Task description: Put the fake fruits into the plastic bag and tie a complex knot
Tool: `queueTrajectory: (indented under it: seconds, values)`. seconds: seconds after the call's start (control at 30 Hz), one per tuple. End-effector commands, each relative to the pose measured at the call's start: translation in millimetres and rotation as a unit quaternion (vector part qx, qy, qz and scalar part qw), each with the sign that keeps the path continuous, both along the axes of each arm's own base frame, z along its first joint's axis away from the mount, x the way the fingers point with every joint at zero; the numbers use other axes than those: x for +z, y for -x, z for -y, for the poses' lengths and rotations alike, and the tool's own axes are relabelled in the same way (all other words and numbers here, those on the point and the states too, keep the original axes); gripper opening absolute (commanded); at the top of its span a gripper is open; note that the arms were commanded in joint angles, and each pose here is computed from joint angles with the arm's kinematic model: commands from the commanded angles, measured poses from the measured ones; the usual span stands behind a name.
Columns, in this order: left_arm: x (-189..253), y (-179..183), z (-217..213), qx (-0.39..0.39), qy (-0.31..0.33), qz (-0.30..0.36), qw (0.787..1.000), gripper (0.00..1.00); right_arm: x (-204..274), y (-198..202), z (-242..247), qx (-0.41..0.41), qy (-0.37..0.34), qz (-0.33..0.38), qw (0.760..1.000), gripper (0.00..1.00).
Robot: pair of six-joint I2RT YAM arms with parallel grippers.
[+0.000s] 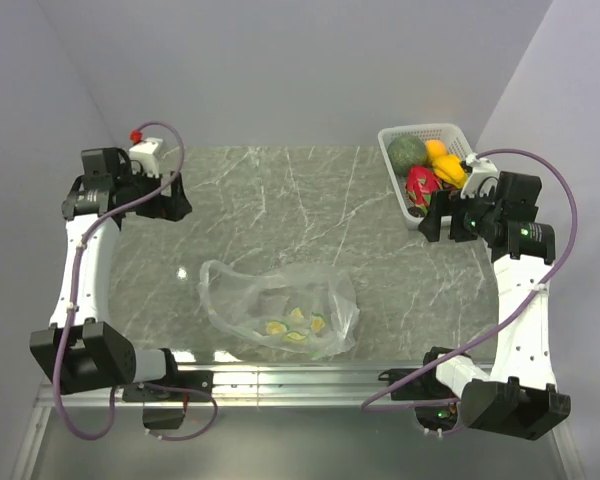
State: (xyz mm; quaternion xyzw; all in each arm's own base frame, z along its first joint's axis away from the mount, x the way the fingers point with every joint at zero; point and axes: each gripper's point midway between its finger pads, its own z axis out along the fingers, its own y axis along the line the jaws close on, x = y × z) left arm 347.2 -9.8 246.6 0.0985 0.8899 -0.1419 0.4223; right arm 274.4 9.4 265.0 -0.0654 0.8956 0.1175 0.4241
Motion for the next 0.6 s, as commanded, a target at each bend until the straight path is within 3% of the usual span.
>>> queueTrajectory:
  seconds: [0.0, 0.17, 0.4, 0.57]
  values:
    - [23, 3, 23, -0.069, -0.052, 0.056, 0.995, 0.99, 11, -2, -6, 0.014, -0.009, 0.01, 1.0, 1.0]
    - [32, 20, 84, -0.216, -0.106, 0.076, 0.968, 0.99, 14, 4, -16, 0.035, -0.03, 0.006, 0.999, 1.0]
    - [-4, 91, 188, -0.445, -0.083, 0.034, 0.891, 0.99, 18, 22, -39, 0.078, -0.073, 0.011, 0.994, 1.0]
    - [-31, 132, 228, -0.523, -0.074, 0.02, 0.849, 0.99, 9, 23, -41, 0.073, -0.078, 0.02, 0.994, 1.0]
